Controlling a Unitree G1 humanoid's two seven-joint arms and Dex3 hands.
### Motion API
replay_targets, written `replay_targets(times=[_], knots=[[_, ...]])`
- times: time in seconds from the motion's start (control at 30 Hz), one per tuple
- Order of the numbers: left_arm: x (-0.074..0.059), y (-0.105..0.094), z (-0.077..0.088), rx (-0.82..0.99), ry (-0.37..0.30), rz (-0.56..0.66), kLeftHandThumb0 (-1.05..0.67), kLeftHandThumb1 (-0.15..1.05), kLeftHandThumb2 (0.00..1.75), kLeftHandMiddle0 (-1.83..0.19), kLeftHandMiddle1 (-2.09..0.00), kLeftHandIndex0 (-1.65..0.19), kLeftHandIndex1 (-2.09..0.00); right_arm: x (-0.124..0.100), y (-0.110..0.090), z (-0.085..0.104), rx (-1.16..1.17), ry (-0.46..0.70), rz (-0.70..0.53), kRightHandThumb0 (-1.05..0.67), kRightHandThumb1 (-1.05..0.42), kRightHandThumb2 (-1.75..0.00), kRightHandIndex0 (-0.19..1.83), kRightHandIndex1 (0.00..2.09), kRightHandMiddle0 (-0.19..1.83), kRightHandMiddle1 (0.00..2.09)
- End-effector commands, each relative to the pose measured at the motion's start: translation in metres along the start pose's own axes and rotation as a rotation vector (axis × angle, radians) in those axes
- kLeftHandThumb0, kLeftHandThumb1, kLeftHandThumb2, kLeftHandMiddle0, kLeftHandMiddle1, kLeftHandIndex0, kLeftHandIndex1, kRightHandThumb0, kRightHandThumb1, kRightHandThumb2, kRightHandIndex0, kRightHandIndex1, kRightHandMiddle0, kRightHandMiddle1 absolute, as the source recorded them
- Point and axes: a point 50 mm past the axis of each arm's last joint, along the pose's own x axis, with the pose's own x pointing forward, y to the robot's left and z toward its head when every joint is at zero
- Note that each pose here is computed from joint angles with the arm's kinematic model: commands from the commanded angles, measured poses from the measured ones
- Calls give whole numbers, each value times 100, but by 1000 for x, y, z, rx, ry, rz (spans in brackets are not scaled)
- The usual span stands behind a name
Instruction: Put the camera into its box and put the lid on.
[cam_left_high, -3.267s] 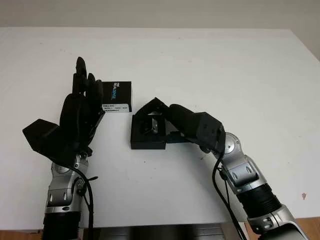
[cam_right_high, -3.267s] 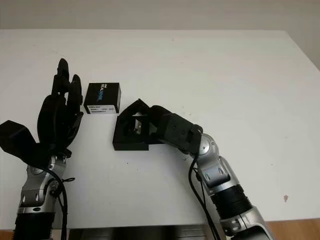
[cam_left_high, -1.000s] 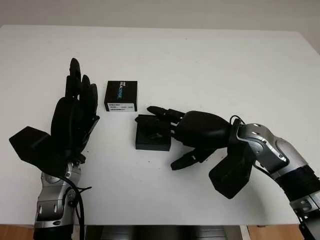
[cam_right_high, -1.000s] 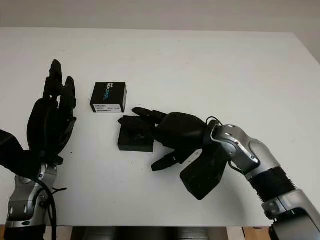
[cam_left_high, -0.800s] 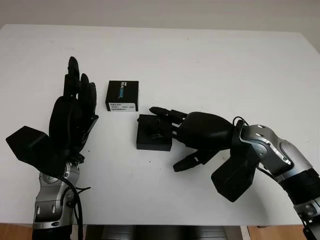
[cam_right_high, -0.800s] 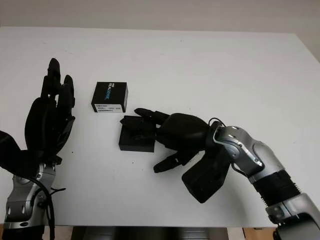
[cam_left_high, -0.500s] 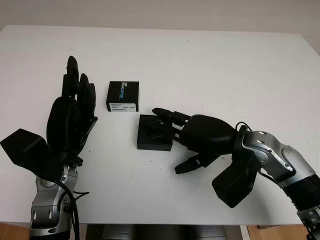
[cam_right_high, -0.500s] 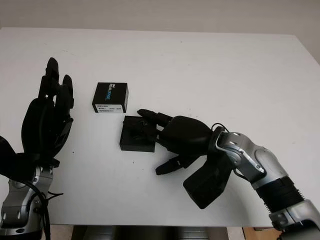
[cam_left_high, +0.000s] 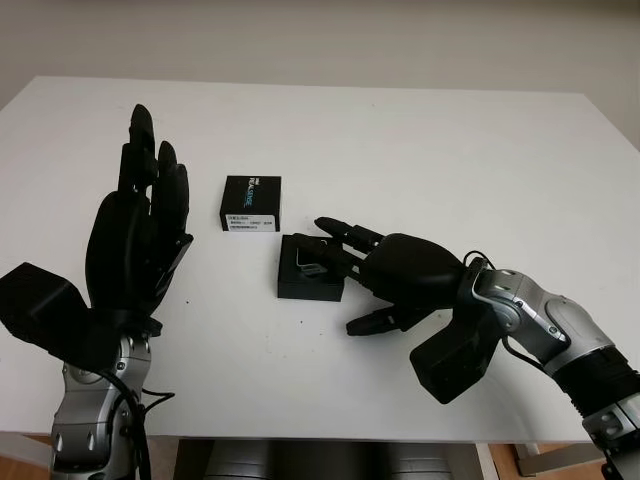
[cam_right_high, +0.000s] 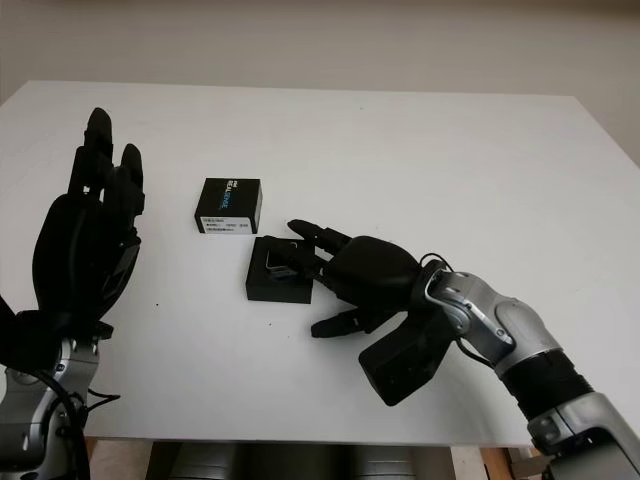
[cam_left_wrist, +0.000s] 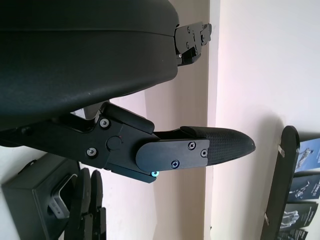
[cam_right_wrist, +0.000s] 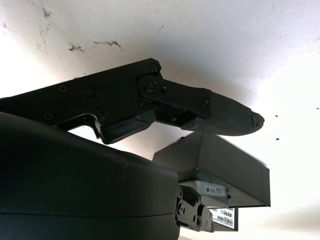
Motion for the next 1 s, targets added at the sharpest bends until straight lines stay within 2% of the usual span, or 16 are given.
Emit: replay_targets(times=[0.0,0.17,0.33,0.5,0.57,0.67,0.7,0.73,0.8,0.83,0.93,0.97], knots=[[-4,-1,10,17,-30,3,-76,105,51,19,0,19,0,-28,77,-16,131,149,324,-77,-105,-70,-19,0,-19,0],[-10,-4,20,31,-50,-7,-76,105,52,19,0,19,0,-44,78,-18,149,160,342,-78,-105,-68,-19,0,-19,0],[-12,-8,23,24,-52,-12,-77,105,52,19,0,19,0,-56,78,-11,164,143,347,-75,-105,-64,-19,0,-19,0],[-11,-10,23,21,-48,-13,-77,105,52,19,0,19,0,-58,77,-4,155,117,357,-74,-105,-64,-19,0,-19,0],[-9,-10,21,13,-43,-13,-77,105,52,19,0,19,0,-53,75,-2,172,109,320,-72,-105,-61,-19,0,-19,0],[-5,-9,15,-8,-36,-13,-77,105,50,19,0,19,0,-40,61,-1,237,96,138,-66,-105,-52,-19,0,-19,0],[-2,-8,13,-13,-33,-13,-77,105,50,19,0,19,0,-35,46,-2,256,101,0,-62,-105,-47,-19,0,-19,0],[0,-8,11,-15,-31,-14,-76,105,50,19,0,19,0,-31,32,-4,265,104,-151,-56,-105,-35,-7,6,-6,6],[4,-8,8,-20,-29,-14,-76,105,51,19,0,19,0,-27,8,-9,272,124,-380,-51,-105,-26,11,14,12,14],[6,-8,7,-20,-29,-14,-76,105,51,19,0,19,0,-26,0,-13,288,135,-457,-49,-105,-24,20,18,23,19],[10,-8,4,-24,-33,-20,-76,105,53,19,0,19,0,-24,-18,-20,289,159,-587,-49,-105,-20,30,21,33,26],[11,-8,3,-27,-33,-24,-76,105,53,19,0,19,0,-24,-25,-22,279,163,-616,-51,-105,-13,38,24,33,46]])
